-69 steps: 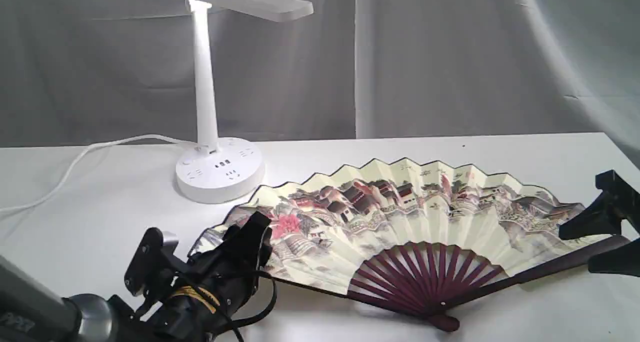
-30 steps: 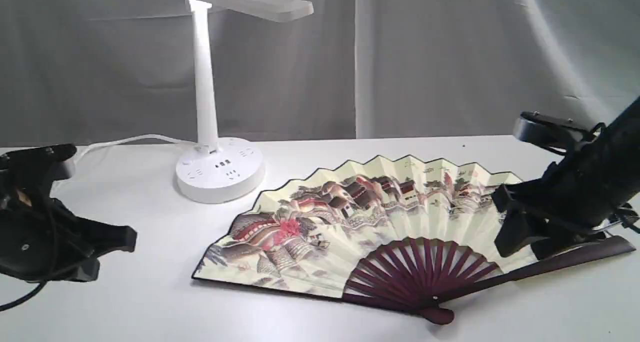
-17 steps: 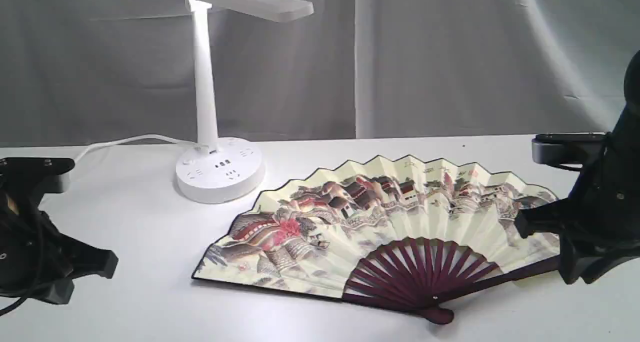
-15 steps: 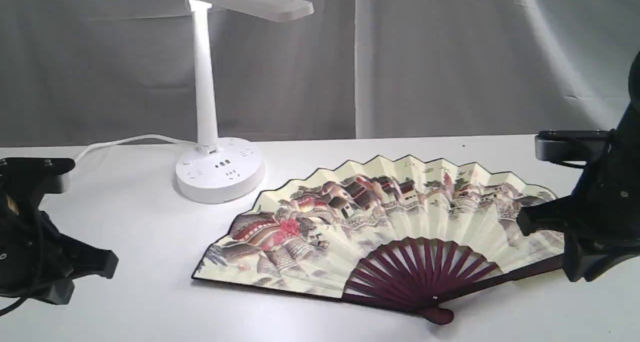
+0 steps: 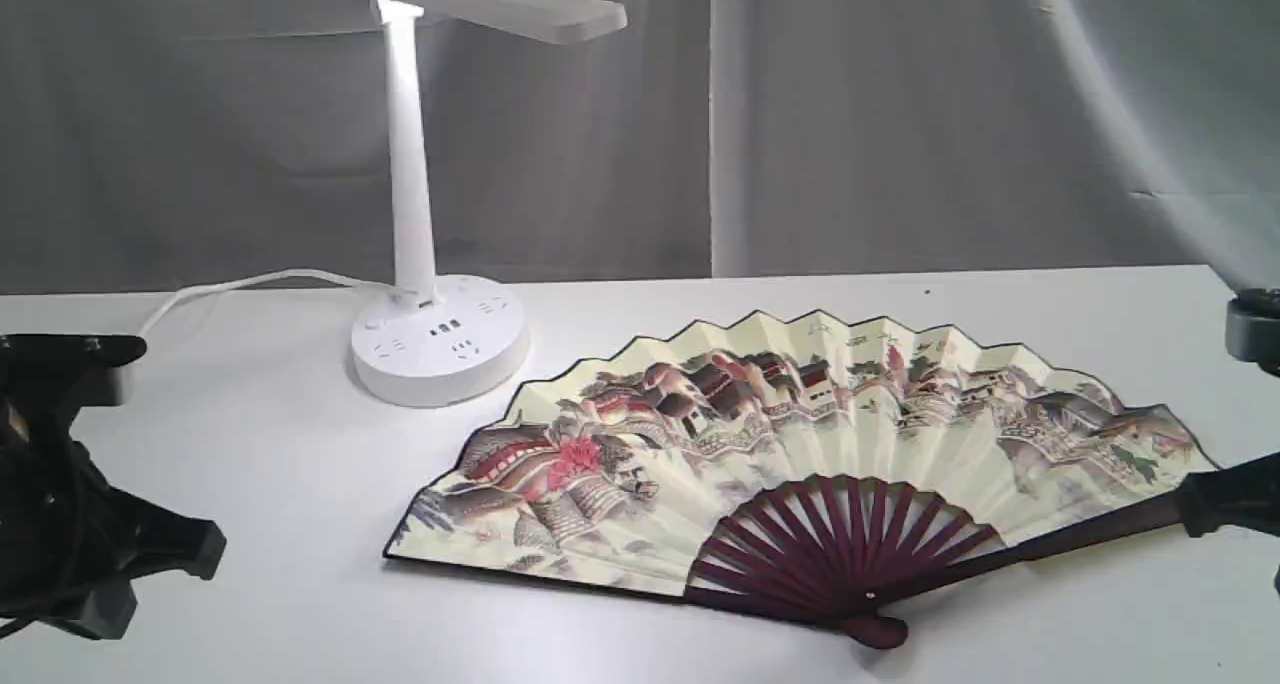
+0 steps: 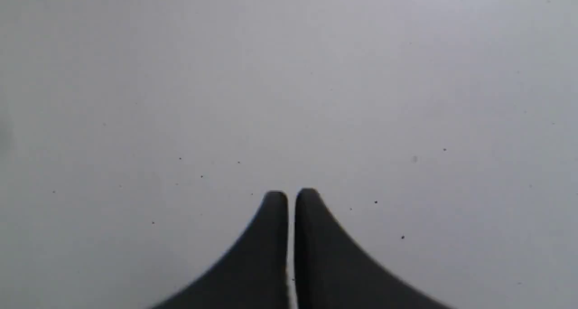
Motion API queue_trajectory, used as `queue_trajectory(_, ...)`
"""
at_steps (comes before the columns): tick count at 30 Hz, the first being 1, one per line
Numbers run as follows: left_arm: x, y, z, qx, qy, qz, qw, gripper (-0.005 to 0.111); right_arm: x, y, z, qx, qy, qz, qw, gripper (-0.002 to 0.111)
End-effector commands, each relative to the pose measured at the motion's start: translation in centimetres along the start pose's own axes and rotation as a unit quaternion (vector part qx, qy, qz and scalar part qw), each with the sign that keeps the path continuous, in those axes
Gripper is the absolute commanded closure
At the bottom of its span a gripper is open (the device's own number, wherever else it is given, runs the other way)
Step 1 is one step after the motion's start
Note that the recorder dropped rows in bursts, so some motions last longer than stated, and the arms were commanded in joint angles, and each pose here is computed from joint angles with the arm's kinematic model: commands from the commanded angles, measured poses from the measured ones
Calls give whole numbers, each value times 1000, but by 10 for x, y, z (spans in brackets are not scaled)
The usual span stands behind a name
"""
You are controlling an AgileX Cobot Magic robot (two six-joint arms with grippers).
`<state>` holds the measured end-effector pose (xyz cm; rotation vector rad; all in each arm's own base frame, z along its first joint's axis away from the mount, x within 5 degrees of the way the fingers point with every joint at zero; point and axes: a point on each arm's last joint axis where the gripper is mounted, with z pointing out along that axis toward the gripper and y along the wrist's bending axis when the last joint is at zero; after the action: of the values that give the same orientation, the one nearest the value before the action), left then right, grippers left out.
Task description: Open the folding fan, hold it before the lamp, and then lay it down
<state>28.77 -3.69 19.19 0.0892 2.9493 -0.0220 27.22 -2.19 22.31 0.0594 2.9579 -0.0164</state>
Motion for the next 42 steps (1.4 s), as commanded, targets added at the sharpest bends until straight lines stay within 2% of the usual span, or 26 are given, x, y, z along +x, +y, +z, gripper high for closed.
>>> queue_trajectory(1, -1, 0, -4, 2, -7, -5, 1000, 107, 7, -4, -7, 20, -13, -16, 1000, 108)
queue_trajectory(16, 2, 2, -25, -6, -31, 7, 999, 107, 19, -4, -38, 31, -97, -24, 994, 108)
queue_trajectory(20, 4, 3, -25, -10, -23, 13, 1000, 107, 19, -4, -37, 31, -96, -24, 995, 108)
queue_trajectory(22, 3, 10, -25, -5, -23, 9, 1000, 107, 19, -4, -37, 31, -96, -24, 995, 108)
queue_trajectory(25, 4, 27, -25, 13, -18, -33, 999, 107, 19, -4, -37, 31, -97, -24, 994, 108)
queue_trajectory(27, 5, 32, -26, 14, -17, -30, 999, 107, 18, -4, -37, 31, -103, -24, 994, 108)
queue_trajectory(35, 7, 33, -30, 8, -20, -29, 999, 107, 18, -4, -37, 31, -106, -24, 994, 108)
queue_trajectory(42, 12, 32, -57, 3, -66, -22, 998, 107, 19, -3, -38, 25, -102, -19, 994, 108)
